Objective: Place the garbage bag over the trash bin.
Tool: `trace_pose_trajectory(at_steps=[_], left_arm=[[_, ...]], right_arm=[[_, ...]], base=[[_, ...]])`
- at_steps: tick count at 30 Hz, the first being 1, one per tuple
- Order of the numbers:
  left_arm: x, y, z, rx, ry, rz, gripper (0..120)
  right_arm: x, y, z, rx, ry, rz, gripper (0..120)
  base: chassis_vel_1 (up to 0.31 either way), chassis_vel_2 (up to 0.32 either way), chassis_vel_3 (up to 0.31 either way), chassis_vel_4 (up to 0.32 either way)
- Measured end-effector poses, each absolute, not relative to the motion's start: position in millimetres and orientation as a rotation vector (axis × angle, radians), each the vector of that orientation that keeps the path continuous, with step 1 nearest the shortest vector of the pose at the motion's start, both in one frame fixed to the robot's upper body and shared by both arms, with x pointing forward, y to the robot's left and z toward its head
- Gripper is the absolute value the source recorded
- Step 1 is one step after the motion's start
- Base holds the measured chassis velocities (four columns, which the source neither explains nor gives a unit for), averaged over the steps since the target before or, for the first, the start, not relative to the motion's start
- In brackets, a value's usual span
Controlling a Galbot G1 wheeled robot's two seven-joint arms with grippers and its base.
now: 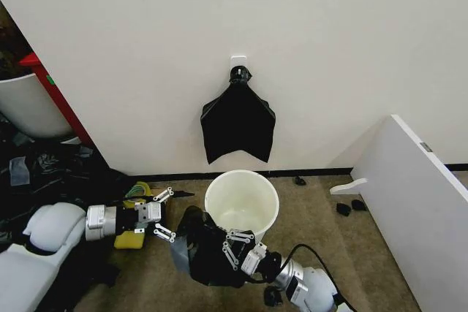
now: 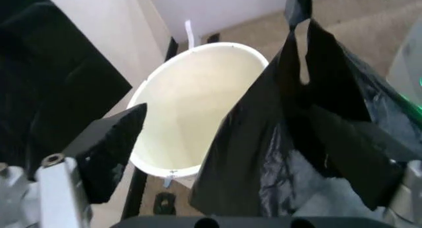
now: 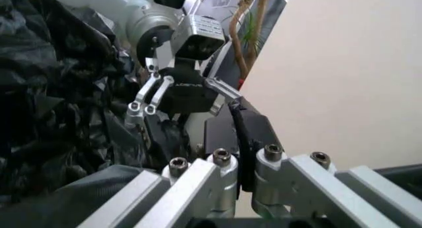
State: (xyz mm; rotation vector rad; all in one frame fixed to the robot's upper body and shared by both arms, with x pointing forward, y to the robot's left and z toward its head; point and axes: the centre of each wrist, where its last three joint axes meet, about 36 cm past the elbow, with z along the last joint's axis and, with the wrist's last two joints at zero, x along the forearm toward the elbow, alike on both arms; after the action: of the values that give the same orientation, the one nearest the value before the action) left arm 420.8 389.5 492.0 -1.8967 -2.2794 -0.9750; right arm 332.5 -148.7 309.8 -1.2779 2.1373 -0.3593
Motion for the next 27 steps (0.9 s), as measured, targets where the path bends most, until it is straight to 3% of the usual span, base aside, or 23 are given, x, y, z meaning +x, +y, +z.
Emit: trace_pose_trajectory(at_steps=[12, 17, 27], left_arm=[[433.2, 364.5, 503.0, -2.011, -2.097, -1.213, 96], [448.7, 359.3, 504.6, -2.093, -1.981, -1.252, 81], [473.2, 360.0, 505.0, -2.171, -1.821, -1.239, 41]], right_arm=[[336.5, -132.7, 304.8, -1.296, 2.128, -0.334, 0], [335.9, -131.2, 303.2, -1.300, 2.130, -0.330, 0], [338.4, -130.8, 301.1, -1.299, 2.135, -0.332, 0]], base=[[0.000, 0.000, 0.000, 0.000], [0.000, 0.000, 0.000, 0.000], [0.000, 0.000, 0.000, 0.000]])
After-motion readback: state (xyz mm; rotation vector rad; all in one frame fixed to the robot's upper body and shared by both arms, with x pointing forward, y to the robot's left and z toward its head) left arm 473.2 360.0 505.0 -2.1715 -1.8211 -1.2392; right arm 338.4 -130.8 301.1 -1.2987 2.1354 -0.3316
